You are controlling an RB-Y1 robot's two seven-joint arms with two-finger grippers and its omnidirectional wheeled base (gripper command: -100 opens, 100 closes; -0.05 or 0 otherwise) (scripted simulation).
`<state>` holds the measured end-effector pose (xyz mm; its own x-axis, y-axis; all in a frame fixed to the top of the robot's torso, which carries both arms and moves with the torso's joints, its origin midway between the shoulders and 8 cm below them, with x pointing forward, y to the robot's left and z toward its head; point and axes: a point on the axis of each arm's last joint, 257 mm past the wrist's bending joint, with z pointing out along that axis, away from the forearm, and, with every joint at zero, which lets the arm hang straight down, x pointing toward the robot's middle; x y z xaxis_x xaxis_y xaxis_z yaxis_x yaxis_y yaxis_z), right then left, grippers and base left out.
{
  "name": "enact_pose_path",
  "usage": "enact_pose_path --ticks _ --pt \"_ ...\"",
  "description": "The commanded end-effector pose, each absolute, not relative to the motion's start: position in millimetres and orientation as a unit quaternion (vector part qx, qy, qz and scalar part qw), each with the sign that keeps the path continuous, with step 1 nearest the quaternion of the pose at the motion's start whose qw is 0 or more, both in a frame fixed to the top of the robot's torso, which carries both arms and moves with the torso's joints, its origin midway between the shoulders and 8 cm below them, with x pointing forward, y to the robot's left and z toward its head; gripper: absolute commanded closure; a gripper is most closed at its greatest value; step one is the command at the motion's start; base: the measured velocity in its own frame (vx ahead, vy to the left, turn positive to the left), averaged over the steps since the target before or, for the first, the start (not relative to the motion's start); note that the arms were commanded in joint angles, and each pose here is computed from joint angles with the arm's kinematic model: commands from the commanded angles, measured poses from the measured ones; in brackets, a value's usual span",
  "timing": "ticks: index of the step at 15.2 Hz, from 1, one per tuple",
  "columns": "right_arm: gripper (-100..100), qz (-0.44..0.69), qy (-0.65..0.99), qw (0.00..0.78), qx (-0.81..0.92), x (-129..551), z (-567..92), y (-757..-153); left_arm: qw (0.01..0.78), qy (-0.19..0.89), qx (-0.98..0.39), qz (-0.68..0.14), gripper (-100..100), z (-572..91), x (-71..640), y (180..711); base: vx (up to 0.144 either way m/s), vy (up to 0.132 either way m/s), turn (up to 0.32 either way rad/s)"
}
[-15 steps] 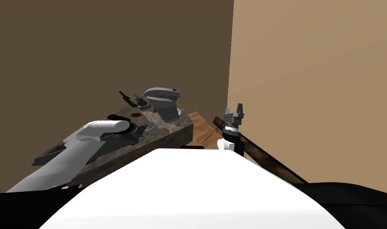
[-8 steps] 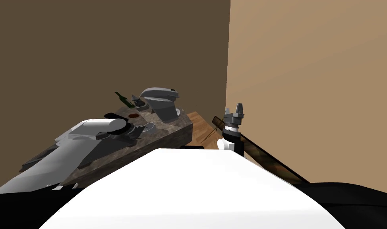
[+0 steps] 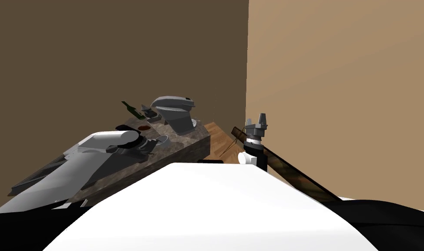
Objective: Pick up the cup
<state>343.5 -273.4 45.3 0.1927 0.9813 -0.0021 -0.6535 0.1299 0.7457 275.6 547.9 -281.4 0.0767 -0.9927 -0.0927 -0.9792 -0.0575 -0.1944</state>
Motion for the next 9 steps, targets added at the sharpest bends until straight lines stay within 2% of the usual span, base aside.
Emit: enact_pose_path --ticks 1,2,9 --pt "0 0.580 0.260 0.705 0.315 343.5 45.3 -273.4 0.103 0.679 -0.726 -0.033 -100 -281.4 275.6 547.9 -0.008 0.009 -0.029" --pt "0 0.580 0.260 0.705 0.315 343.5 45.2 -273.4 0.104 0.679 -0.726 -0.033 100 -282.4 276.1 548.4 0.000 0.000 0.000" --pt "0 0.580 0.260 0.705 0.315 343.5 45.2 -273.4 0.107 0.682 -0.723 -0.035 100 -270.8 277.9 546.8 0.003 -0.004 0.024"
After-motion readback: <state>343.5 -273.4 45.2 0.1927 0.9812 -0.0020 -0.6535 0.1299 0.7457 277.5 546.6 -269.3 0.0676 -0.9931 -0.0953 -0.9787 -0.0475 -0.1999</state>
